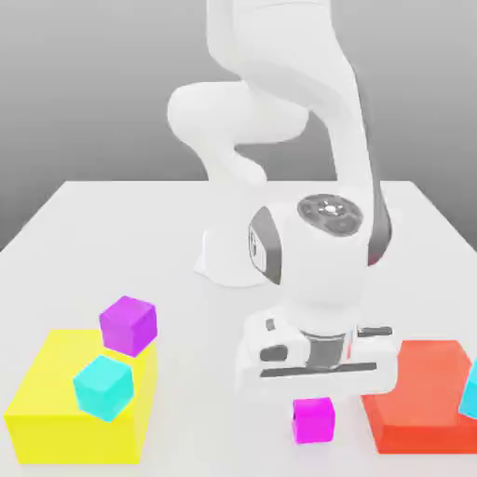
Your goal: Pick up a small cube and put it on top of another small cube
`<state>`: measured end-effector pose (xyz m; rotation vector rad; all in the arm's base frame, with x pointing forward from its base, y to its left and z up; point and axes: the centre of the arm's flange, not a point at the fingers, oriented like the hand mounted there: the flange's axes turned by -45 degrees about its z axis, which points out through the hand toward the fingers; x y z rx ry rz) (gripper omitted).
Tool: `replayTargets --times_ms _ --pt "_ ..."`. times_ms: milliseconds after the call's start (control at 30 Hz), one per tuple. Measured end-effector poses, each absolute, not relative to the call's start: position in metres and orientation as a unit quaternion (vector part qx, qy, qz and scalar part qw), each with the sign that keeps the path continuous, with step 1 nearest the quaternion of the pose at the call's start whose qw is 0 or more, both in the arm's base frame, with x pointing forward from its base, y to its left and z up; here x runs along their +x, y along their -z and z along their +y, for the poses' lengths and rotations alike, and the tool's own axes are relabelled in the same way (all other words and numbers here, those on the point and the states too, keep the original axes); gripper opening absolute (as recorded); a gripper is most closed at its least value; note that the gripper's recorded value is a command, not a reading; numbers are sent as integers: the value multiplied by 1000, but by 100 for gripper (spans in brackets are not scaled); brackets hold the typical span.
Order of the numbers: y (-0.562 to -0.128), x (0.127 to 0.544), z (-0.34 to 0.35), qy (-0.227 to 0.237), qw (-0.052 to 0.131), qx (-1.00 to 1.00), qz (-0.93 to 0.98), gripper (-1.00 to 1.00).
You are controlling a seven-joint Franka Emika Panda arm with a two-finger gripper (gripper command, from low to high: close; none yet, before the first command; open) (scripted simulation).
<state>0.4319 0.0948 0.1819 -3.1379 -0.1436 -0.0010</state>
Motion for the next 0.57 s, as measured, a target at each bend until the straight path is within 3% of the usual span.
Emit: replayTargets --times_ms 200,333,433,467,567 --pt "-245 451 207 -1 1 -988 -153 -100" --pt "-292 439 299 -1 2 -972 -235 -100" --pt "-264 435 317 0 1 -968 -251 -100" --pt "-250 435 319 0 1 -968 -252 100" --pt "-250 435 319 0 1 -968 -252 100"
